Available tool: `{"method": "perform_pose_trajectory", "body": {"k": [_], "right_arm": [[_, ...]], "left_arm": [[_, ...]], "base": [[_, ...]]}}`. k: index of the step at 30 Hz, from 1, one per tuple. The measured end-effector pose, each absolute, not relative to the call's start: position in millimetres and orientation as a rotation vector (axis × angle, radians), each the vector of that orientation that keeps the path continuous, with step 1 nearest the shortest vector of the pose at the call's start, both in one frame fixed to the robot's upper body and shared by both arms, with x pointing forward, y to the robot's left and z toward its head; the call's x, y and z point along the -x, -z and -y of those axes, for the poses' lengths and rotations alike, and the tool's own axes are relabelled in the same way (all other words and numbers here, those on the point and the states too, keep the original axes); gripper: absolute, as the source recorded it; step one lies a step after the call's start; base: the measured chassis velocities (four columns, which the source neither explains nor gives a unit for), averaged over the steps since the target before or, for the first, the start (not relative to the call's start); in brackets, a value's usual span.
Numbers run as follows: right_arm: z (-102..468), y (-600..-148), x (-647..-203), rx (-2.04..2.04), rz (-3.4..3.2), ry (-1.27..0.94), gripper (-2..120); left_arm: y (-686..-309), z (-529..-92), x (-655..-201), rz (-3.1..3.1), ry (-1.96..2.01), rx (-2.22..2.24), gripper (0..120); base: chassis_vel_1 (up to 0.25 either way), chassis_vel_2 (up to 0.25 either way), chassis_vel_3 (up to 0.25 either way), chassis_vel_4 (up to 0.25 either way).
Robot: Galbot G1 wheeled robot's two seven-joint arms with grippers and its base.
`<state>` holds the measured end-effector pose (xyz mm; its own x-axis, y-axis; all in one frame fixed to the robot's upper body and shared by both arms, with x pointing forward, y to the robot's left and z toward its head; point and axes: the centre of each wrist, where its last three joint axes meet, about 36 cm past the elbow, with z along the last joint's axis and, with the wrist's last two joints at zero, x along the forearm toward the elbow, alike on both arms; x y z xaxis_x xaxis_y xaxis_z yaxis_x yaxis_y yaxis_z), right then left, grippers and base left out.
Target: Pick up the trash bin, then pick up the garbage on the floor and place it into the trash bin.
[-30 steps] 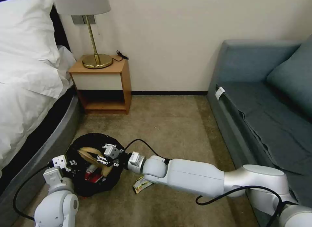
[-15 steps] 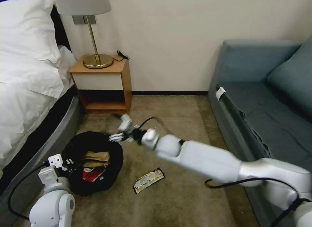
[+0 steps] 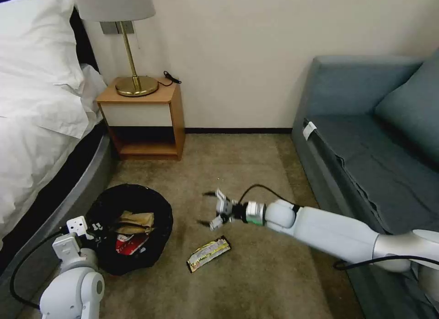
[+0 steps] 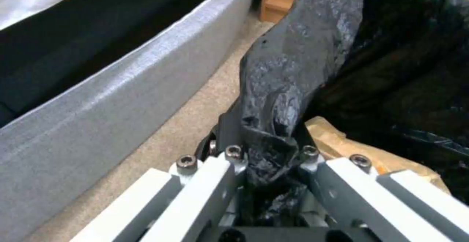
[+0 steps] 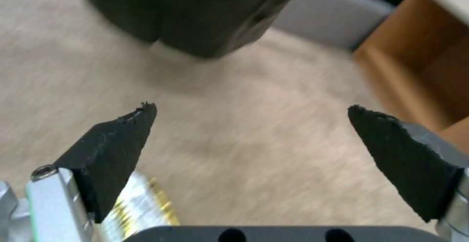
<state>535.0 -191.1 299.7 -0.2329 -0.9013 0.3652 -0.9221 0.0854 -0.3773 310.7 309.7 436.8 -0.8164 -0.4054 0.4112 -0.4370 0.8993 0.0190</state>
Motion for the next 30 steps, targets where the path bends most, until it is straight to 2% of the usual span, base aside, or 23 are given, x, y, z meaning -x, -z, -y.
{"method": "perform_pose_trajectory", "body": {"k": [9, 14, 25, 30], "right_arm": [[195.9, -238.9, -518.4, -1.945, 2.144, -0.841, 100], [156.7, -207.5, -510.8, -2.016, 2.073, -0.820, 100], [155.6, -187.1, -518.6, -1.993, 2.026, -0.855, 98], [164.1, -175.2, -517.6, -1.968, 2.006, -0.865, 93]], "left_arm": [[-442.0, -311.9, -306.6, 2.661, -0.107, -0.627, 4], [-443.4, -312.6, -305.4, 2.662, -0.107, -0.629, 4], [-443.7, -311.9, -306.2, 2.665, -0.114, -0.626, 4], [-440.8, -312.4, -306.6, 2.657, -0.117, -0.626, 4]], "base": [[0.000, 0.000, 0.000, 0.000], [0.000, 0.000, 0.000, 0.000], [0.000, 0.000, 0.000, 0.000], [0.000, 0.000, 0.000, 0.000]]}}
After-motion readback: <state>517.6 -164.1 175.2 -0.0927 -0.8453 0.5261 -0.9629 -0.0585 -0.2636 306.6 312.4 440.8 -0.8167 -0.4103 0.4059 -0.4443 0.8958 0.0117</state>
